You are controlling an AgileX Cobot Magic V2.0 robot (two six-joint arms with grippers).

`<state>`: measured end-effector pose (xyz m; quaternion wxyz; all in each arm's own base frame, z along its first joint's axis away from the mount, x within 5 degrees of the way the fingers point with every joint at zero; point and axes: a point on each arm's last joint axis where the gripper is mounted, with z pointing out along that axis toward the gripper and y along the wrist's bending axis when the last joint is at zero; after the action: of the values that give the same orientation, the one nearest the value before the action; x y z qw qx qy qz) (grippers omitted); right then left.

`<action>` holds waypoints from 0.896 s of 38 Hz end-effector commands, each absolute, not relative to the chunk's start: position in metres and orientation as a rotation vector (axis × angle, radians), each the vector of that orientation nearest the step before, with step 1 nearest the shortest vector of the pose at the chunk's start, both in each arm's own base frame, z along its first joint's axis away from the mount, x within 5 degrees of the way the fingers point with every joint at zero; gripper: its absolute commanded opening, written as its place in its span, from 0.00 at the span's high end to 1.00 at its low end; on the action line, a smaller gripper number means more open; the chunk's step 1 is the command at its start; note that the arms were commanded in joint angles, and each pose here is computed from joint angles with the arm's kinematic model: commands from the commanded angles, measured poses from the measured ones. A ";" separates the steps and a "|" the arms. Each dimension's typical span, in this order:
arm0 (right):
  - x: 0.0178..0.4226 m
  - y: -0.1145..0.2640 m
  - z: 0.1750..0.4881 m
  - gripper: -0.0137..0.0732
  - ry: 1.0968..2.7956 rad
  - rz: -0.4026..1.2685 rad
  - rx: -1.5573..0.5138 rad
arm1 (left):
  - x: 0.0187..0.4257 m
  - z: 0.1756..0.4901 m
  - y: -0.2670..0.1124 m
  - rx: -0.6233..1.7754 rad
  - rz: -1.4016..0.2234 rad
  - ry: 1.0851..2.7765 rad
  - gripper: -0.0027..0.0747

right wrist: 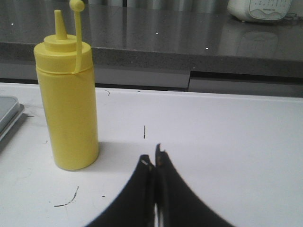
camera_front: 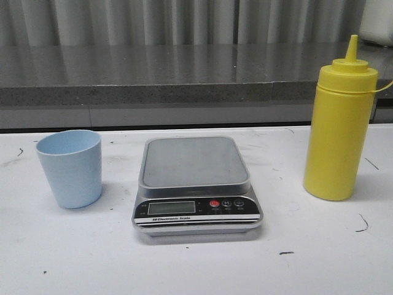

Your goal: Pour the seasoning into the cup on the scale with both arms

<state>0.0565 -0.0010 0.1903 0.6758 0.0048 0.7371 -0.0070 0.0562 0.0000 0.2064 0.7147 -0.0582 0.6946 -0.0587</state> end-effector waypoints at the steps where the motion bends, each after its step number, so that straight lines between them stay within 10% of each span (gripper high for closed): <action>1: 0.056 -0.001 0.202 0.97 1.544 -0.030 0.006 | 0.055 0.212 0.001 -0.133 -0.139 1.403 0.99; 18: 0.041 -0.001 0.269 0.97 1.292 -0.024 0.009 | 0.038 0.277 0.002 -0.112 -0.142 1.098 0.99; 34: 0.070 0.001 0.365 0.97 1.659 0.050 0.043 | 0.082 0.367 0.001 -0.049 -0.034 1.597 0.99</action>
<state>0.0573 0.0016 0.3504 0.6746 0.0197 0.7374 0.0263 0.0721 0.0004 0.3512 0.7003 -0.0268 0.7130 -0.0229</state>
